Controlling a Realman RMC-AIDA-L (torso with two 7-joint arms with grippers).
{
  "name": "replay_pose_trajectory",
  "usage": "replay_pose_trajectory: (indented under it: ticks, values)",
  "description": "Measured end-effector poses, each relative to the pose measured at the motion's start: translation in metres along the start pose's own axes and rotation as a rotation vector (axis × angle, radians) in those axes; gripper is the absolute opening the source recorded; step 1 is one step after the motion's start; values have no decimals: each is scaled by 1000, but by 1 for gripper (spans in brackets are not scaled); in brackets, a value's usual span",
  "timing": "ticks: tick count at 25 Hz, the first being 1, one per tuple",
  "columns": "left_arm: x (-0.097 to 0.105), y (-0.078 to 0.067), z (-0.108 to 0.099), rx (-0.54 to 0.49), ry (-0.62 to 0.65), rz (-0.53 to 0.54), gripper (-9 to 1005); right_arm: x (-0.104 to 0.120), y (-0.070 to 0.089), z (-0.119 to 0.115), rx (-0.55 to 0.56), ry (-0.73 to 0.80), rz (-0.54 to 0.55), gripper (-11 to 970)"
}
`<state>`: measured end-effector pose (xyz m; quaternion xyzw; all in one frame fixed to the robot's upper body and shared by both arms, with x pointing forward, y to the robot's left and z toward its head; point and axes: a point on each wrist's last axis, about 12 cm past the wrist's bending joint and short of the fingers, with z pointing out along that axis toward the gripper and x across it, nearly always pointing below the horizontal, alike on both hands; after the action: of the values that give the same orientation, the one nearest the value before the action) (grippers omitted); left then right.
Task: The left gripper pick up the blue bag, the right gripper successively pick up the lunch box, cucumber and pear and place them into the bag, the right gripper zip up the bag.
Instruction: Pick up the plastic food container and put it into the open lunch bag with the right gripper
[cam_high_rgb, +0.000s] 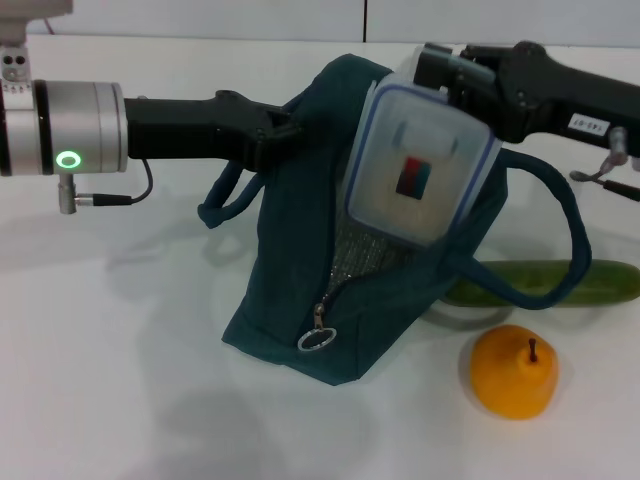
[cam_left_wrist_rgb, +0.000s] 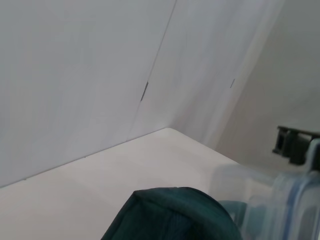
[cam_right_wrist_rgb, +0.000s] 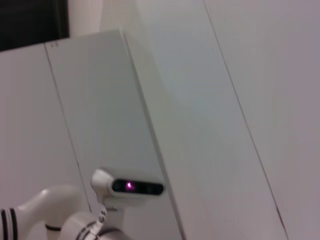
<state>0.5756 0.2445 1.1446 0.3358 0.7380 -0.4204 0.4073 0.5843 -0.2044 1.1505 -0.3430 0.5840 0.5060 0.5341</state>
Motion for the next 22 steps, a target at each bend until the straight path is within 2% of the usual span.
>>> replay_pose_trajectory:
  ticks: [8,15,22]
  values:
    - [4,1,3,8,-1,0,39,15,-2,13,34,100,-1,92]
    - [4,2,3,2,-10,4,40,12,-2,14,26,98,-14,92]
    - [7,5,4,-20,-13,-8,40,0,-3,4,53,53,-49,289]
